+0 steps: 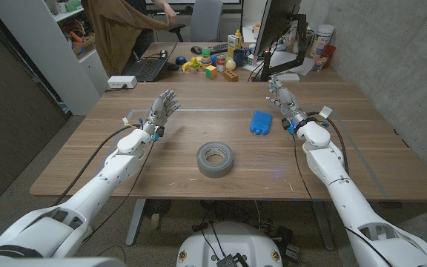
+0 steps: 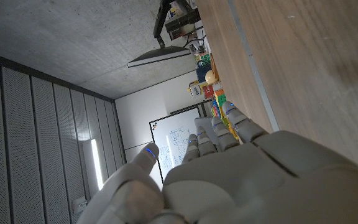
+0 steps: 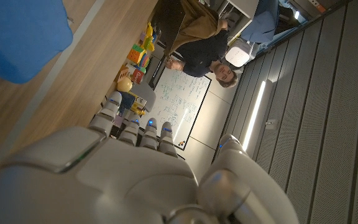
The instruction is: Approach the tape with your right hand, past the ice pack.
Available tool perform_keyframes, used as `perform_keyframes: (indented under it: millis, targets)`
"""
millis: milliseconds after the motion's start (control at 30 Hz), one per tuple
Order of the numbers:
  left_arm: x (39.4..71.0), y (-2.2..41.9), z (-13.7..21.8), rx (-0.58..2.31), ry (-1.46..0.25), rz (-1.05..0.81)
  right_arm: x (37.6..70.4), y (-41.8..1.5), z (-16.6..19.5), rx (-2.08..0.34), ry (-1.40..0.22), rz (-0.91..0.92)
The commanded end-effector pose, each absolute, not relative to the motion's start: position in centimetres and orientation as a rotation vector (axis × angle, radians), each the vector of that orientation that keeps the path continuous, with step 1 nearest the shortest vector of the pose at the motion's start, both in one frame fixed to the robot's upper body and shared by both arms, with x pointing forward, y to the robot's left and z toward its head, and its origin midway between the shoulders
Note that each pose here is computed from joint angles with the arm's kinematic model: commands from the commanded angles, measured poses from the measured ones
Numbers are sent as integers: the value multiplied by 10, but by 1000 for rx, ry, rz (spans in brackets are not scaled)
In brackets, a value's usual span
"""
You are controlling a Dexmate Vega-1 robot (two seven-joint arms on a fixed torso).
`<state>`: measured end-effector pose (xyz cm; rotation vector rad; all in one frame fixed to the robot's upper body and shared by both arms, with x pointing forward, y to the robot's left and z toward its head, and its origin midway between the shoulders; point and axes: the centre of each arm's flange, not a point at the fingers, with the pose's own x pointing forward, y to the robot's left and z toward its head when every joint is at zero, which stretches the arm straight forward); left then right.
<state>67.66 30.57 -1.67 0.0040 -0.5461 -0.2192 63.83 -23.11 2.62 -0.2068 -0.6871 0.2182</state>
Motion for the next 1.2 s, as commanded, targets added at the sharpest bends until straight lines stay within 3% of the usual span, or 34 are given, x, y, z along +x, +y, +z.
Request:
perform_keyframes:
  millis: [33,467,1200]
  targets:
    - [678,305,-15,6,-545,-221,623,-202,49,-335,-749,262]
    - [679,303,-13,10,-545,-225,600,-185,61,-486,-813,253]
    - [682,297,-9,28,-534,-247,543,-140,50,-773,-844,233]
